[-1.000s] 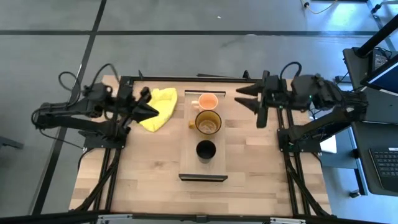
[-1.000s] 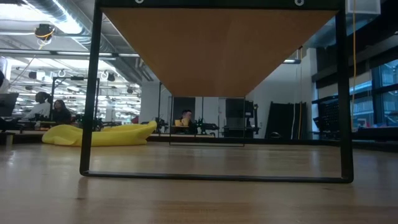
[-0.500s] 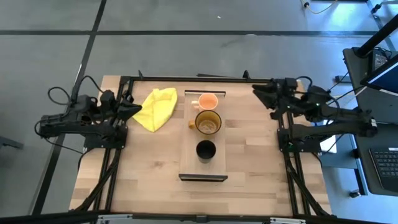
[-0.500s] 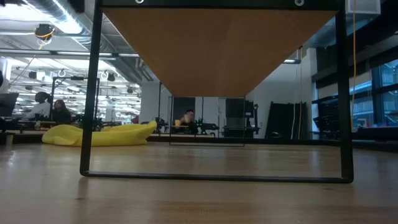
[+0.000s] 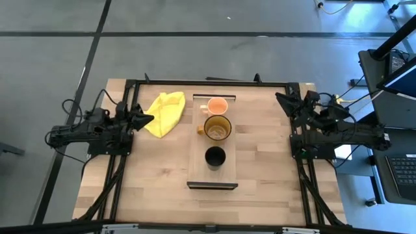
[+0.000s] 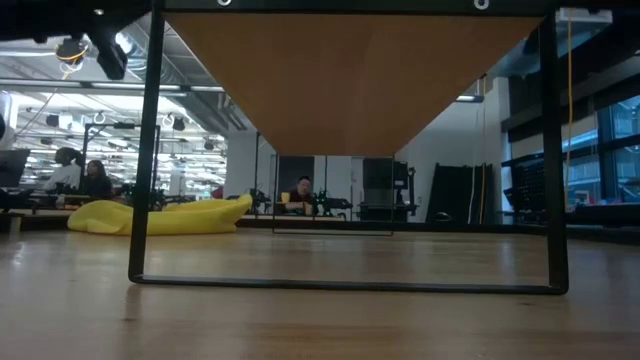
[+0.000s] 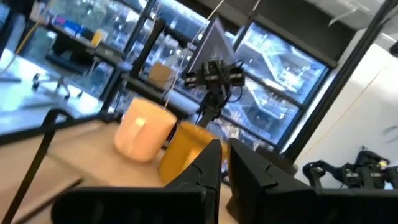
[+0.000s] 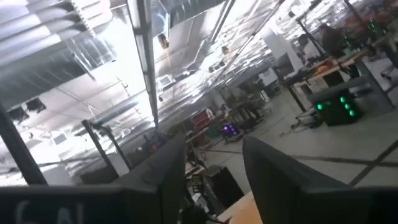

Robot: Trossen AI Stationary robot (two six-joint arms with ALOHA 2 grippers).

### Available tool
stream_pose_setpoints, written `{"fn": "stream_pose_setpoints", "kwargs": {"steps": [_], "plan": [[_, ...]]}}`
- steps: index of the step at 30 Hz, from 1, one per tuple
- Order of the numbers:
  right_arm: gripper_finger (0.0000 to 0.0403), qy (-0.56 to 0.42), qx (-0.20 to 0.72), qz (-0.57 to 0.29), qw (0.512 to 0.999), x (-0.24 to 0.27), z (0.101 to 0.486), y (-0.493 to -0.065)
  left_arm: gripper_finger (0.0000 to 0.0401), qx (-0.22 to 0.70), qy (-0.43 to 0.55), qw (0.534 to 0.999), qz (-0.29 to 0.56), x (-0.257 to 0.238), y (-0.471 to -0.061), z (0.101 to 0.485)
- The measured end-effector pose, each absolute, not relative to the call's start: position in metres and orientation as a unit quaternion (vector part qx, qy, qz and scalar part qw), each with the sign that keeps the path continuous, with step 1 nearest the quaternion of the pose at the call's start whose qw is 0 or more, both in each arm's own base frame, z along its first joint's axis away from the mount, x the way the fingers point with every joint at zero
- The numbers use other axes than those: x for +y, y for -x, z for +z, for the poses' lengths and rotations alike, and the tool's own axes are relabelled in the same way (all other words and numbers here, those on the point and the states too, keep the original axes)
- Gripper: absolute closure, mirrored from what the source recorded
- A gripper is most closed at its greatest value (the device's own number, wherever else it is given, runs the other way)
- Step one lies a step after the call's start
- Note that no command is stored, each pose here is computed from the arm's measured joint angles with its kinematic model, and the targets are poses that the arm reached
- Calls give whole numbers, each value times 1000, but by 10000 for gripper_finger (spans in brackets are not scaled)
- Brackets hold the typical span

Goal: Stack small to large cups/mugs on shelf
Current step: Return to Home Position

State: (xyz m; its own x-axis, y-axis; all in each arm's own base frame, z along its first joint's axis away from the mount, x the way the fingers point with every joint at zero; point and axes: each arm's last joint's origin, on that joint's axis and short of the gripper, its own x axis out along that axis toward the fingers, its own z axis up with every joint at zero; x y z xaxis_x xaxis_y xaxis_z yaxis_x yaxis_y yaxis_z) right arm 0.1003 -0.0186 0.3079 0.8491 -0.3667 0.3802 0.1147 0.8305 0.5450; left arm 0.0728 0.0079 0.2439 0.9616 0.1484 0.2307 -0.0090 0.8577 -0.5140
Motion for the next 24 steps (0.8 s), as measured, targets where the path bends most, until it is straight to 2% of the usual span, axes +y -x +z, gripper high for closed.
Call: {"fn": "stream_pose_setpoints", "kwargs": {"steps": [8, 17, 21, 24], "plan": [[242, -293, -262, -154, 907, -19, 266, -85, 381, -93, 269, 956, 64, 9, -79, 227], [242, -353, -270, -150, 883, -19, 214, -83, 381, 43, 323, 938, 121, 10, -78, 198], [242, -354, -254, -171, 884, -21, 199, -87, 381, 69, 314, 936, 141, 10, -77, 192], [242, -371, -209, -212, 880, -22, 187, -90, 381, 109, 310, 929, 173, 11, -74, 183]]}}
